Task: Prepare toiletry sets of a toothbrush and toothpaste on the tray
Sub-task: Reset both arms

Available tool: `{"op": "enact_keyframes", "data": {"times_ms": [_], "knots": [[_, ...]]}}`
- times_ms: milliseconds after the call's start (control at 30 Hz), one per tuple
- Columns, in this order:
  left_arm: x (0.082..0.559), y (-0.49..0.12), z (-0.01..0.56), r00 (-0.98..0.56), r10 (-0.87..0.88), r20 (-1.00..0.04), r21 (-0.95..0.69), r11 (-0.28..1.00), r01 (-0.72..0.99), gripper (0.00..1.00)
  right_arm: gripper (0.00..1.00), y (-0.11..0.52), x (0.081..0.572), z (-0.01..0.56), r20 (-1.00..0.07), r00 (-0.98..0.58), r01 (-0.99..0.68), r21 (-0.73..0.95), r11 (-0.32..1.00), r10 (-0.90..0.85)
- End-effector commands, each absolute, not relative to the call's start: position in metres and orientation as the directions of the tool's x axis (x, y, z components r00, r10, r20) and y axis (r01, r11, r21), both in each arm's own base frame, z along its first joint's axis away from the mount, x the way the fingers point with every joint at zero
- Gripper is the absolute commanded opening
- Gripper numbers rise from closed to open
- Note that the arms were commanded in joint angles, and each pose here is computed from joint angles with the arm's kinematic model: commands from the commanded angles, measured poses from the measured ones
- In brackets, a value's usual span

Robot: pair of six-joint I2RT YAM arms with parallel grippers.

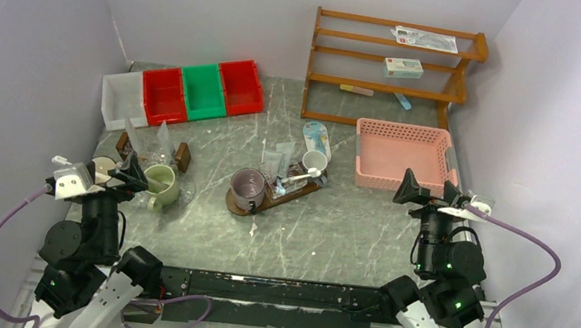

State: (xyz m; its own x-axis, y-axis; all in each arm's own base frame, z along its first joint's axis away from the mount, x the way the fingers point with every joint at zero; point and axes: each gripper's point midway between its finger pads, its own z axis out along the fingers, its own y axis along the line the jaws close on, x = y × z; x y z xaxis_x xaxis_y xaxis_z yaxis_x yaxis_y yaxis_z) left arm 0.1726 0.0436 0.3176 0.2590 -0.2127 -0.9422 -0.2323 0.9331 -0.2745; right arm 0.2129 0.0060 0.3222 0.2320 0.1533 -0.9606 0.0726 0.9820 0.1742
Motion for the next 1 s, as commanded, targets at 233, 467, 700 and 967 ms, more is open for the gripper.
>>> {"op": "enact_keyframes", "data": {"times_ms": [233, 467, 700, 967], "knots": [[0.1716, 0.0427, 0.3207, 0.271, -0.217, -0.938, -0.280, 0.935, -0.219, 0.97, 1.00, 0.0087, 0.2144, 0.3211, -0.965, 0.219, 0.062, 0.162, 0.985, 0.144], [0.1713, 0.0427, 0.3211, 0.271, -0.219, -0.937, -0.281, 0.935, -0.218, 0.97, 1.00, 0.0089, 0.2138, 0.3209, -0.965, 0.219, 0.059, 0.159, 0.986, 0.142], [0.1717, 0.0421, 0.3206, 0.269, -0.217, -0.938, -0.278, 0.936, -0.216, 0.97, 1.00, 0.0094, 0.2135, 0.3205, -0.965, 0.219, 0.055, 0.159, 0.986, 0.143], [0.1718, 0.0418, 0.3206, 0.269, -0.217, -0.938, -0.278, 0.936, -0.214, 0.97, 1.00, 0.0109, 0.2137, 0.3203, -0.966, 0.218, 0.047, 0.154, 0.987, 0.140]]}}
